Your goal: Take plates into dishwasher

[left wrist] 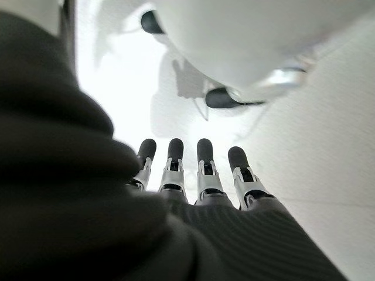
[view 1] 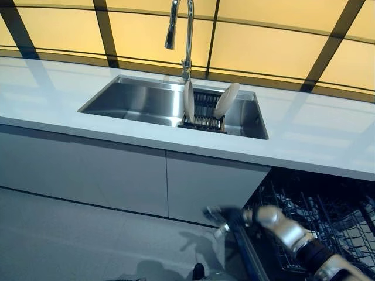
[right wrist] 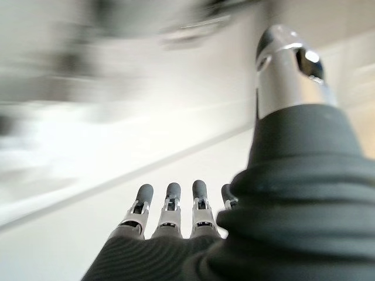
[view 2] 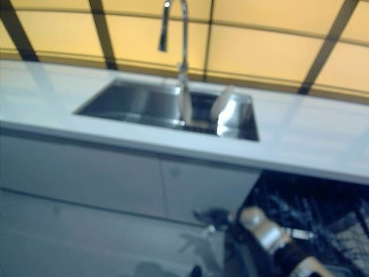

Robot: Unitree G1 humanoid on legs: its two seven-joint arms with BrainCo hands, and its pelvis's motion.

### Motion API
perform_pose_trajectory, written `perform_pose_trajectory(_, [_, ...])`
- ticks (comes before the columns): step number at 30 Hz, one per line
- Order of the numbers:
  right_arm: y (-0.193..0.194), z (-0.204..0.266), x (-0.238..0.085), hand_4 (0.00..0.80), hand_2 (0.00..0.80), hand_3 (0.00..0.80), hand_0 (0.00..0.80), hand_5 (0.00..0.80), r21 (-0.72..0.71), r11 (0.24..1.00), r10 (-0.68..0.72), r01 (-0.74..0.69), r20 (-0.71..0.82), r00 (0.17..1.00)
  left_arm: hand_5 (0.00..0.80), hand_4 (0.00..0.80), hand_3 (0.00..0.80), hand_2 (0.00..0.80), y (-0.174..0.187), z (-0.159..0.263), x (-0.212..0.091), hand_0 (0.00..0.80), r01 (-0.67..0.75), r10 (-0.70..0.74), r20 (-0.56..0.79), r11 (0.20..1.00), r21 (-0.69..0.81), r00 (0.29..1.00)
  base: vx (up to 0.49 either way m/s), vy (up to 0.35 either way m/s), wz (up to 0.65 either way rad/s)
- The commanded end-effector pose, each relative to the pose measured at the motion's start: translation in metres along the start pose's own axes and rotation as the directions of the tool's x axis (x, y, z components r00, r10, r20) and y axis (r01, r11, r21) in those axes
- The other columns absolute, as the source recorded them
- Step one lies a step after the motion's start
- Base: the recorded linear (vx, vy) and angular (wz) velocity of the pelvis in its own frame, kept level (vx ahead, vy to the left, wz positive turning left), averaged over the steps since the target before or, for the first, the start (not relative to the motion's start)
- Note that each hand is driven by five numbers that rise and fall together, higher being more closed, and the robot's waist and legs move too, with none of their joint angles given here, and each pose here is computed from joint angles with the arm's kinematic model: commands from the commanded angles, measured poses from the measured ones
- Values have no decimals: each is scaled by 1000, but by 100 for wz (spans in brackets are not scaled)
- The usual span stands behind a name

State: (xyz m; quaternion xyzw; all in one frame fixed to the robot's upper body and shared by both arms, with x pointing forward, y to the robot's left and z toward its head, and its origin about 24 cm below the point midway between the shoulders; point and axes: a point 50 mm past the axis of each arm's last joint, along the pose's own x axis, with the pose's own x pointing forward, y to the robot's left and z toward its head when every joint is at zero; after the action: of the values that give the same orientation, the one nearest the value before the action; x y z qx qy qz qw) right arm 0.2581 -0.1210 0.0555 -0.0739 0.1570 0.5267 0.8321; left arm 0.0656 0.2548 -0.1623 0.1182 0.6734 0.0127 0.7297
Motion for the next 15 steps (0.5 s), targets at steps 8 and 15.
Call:
perform_pose_trajectory(8, [-114,120,-115,0,0,0,0,0,383,815,-579,435,561,591,0,0,0,0,14,-16,-1,0,-25,25,-3,995,101,1000,173,-58,-2])
perform_pose_trajectory(15, [-149,173,-190,0,0,0,0,0,493,609,-768,622,562,307,0,0,0,0,17,-8,-1,0,-65,64,-13,996,-58,998,190,-114,-3])
